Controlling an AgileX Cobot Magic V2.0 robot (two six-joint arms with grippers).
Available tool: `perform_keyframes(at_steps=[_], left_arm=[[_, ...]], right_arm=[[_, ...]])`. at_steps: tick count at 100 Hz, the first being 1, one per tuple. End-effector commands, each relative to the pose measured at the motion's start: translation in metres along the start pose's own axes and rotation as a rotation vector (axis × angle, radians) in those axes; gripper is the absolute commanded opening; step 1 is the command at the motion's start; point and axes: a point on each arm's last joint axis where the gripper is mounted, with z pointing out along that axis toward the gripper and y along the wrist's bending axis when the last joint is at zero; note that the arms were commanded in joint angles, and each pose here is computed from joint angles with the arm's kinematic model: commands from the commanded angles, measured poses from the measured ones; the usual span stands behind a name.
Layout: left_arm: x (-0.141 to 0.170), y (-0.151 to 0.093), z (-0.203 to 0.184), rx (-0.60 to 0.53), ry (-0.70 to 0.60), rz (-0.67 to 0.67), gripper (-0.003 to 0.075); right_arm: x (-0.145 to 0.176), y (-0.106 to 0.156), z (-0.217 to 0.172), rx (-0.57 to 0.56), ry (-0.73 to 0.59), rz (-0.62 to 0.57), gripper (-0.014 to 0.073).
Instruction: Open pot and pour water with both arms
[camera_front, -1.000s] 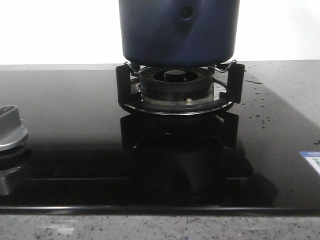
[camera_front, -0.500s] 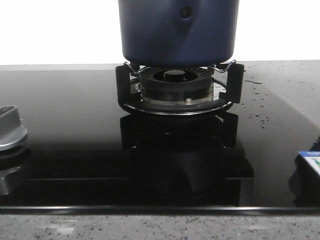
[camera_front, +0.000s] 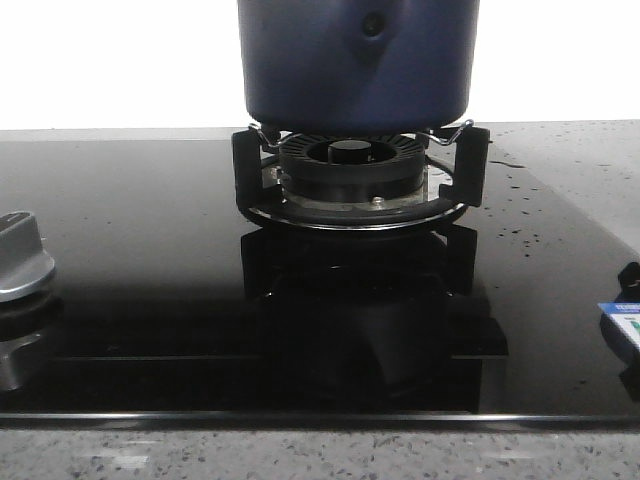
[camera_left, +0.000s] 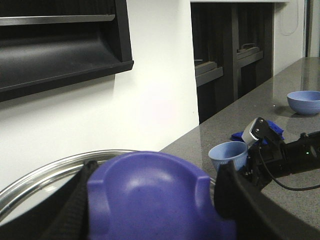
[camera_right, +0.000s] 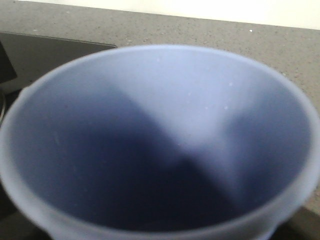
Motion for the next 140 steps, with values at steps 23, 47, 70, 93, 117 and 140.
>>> perform_keyframes(at_steps=[23, 47, 70, 93, 117, 140], left_arm=[[-0.014, 0.001, -0.002, -0.012, -0.077, -0.054, 0.0333], [-0.014, 0.000, -0.002, -0.005, -0.076, -0.053, 0.0333], [-0.014, -0.001, -0.002, 0.010, -0.073, -0.053, 0.0333], [-0.006, 0.013, 0.016, 0.007, -0.078, -0.168, 0.0333], [0.011, 0.036, 0.064, 0.092, -0.033, -0.233, 0.0333], [0.018, 0.046, 0.128, 0.224, 0.007, -0.209, 0.0333]], right_arm=[[-0.015, 0.004, -0.004, -0.054, -0.083, 0.002, 0.0449], [-0.017, 0.007, -0.004, -0.097, -0.112, 0.001, 0.0590], [-0.030, 0.010, -0.024, -0.088, -0.197, -0.023, 0.0590], [-0.046, 0.016, -0.058, -0.072, -0.335, -0.061, 0.0590], [-0.058, 0.027, -0.104, -0.078, -0.495, -0.040, 0.0578], [-0.061, 0.040, -0.143, -0.118, -0.617, -0.083, 0.0181]])
